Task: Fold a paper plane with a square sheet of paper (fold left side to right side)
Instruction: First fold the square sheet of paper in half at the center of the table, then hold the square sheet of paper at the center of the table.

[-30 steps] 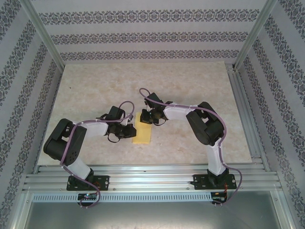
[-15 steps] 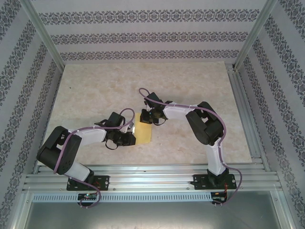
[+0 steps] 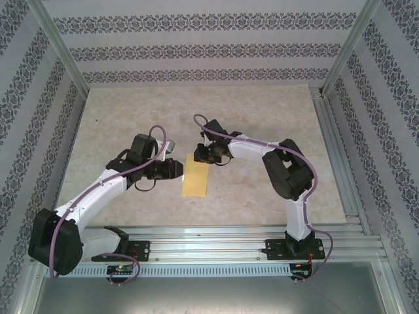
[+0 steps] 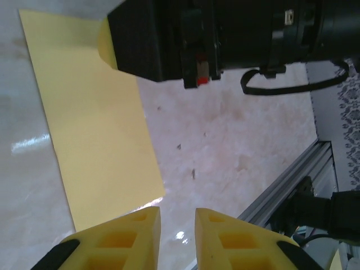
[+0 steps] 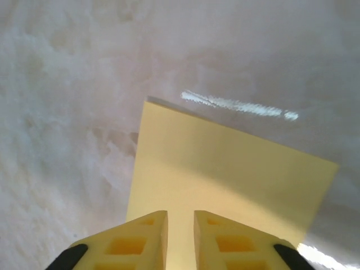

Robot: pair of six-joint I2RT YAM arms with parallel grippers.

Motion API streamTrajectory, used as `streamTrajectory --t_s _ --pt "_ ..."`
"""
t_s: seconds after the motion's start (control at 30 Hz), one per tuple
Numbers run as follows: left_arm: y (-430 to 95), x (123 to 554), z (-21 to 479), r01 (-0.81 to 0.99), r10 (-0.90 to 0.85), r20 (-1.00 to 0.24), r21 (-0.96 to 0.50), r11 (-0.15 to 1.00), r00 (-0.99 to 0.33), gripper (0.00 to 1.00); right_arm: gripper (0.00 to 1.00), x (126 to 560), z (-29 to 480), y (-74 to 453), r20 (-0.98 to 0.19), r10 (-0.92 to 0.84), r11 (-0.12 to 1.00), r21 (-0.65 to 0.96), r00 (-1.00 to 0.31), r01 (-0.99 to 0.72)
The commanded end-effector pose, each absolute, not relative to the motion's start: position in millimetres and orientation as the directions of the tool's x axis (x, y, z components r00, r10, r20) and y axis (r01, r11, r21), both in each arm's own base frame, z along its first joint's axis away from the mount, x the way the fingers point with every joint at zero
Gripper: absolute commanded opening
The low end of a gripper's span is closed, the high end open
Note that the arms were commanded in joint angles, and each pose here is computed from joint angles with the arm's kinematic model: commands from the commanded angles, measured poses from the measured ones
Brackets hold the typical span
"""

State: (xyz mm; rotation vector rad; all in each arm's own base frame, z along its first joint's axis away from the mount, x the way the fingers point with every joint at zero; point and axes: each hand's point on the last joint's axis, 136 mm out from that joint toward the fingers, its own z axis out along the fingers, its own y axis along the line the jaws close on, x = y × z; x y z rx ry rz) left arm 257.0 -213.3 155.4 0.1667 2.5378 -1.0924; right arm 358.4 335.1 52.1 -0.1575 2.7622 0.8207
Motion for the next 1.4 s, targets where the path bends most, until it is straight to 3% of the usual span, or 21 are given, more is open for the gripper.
streamTrajectory --t_s 0.0,0.17,0.33,0.53,0.87,1.37 --pt "-217 265 136 0.186 -0.034 -0.288 -0.699 0.691 -0.957 0.23 0.23 367 121 315 -0.393 -0.027 0.822 0.515 -0.919 -0.245" --pt "-231 290 105 0.145 -0.045 -0.237 -0.722 0.676 -0.970 0.21 0.29 318 118 279 -0.331 0.035 0.818 0.552 -0.943 -0.163" --pt "-237 299 76 0.118 -0.035 -0.194 -0.723 0.680 -0.980 0.19 0.29 263 94 291 -0.200 0.110 0.734 0.677 -0.974 -0.056" --pt "-241 292 52 0.108 -0.007 -0.156 -0.714 0.691 -0.988 0.18 0.30 231 58 304 -0.101 0.133 0.727 0.686 -0.986 0.028" --pt "-235 283 31 0.093 0.013 -0.124 -0.671 0.736 -0.992 0.18 0.30 216 25 332 -0.008 0.132 0.718 0.690 -0.991 0.090" --pt "-231 274 17 0.087 0.029 -0.103 -0.628 0.774 -0.994 0.18 0.29 218 38 327 -0.039 0.119 0.740 0.670 -0.992 0.063"
